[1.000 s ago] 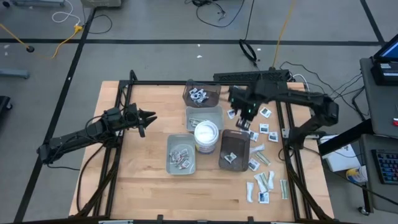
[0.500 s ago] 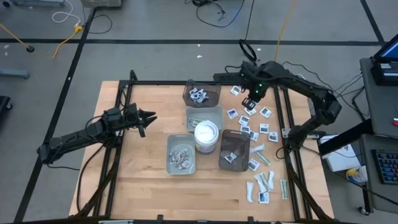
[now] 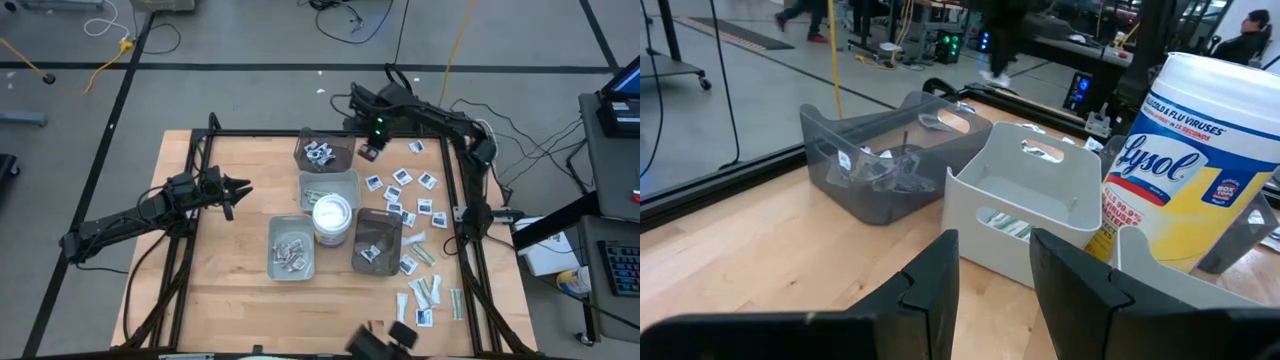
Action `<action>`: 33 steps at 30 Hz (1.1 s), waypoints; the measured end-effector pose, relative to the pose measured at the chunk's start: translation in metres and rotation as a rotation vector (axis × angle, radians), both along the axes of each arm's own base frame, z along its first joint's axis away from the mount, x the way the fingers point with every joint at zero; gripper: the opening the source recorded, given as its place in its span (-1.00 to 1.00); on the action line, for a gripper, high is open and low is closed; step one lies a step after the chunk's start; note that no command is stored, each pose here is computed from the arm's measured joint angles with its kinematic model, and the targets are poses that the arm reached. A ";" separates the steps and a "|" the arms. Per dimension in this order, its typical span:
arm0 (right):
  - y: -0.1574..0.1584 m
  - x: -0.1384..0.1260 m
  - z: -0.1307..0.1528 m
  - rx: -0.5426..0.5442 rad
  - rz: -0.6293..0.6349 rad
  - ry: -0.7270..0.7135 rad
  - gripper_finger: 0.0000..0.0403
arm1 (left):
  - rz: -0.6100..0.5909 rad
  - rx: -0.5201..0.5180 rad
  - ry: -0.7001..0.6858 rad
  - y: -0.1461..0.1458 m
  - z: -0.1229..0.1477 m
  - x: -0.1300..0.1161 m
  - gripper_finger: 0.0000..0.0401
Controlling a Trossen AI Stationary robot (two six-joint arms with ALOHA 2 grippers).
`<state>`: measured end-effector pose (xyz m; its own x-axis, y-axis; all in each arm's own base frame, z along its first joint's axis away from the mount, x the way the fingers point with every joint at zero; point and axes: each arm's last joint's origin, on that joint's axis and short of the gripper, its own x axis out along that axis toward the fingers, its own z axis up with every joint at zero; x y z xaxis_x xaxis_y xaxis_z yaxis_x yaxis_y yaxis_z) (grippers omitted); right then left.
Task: Pick & Place First Aid Supplies
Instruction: Put the alcohol pad into the top transparent black bin
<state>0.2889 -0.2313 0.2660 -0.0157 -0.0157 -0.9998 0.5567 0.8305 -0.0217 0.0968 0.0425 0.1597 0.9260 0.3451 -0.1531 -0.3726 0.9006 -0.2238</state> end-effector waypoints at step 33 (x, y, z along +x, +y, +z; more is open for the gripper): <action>-0.023 0.107 -0.043 -0.086 0.275 -0.222 -0.98 | 0.000 0.000 0.000 0.000 0.000 0.000 -0.36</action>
<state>0.3955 -0.2542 0.2230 0.2183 -0.0734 -0.9731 0.3120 0.9501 -0.0016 0.0968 0.0425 0.1597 0.9259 0.3453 -0.1531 -0.3728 0.9005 -0.2239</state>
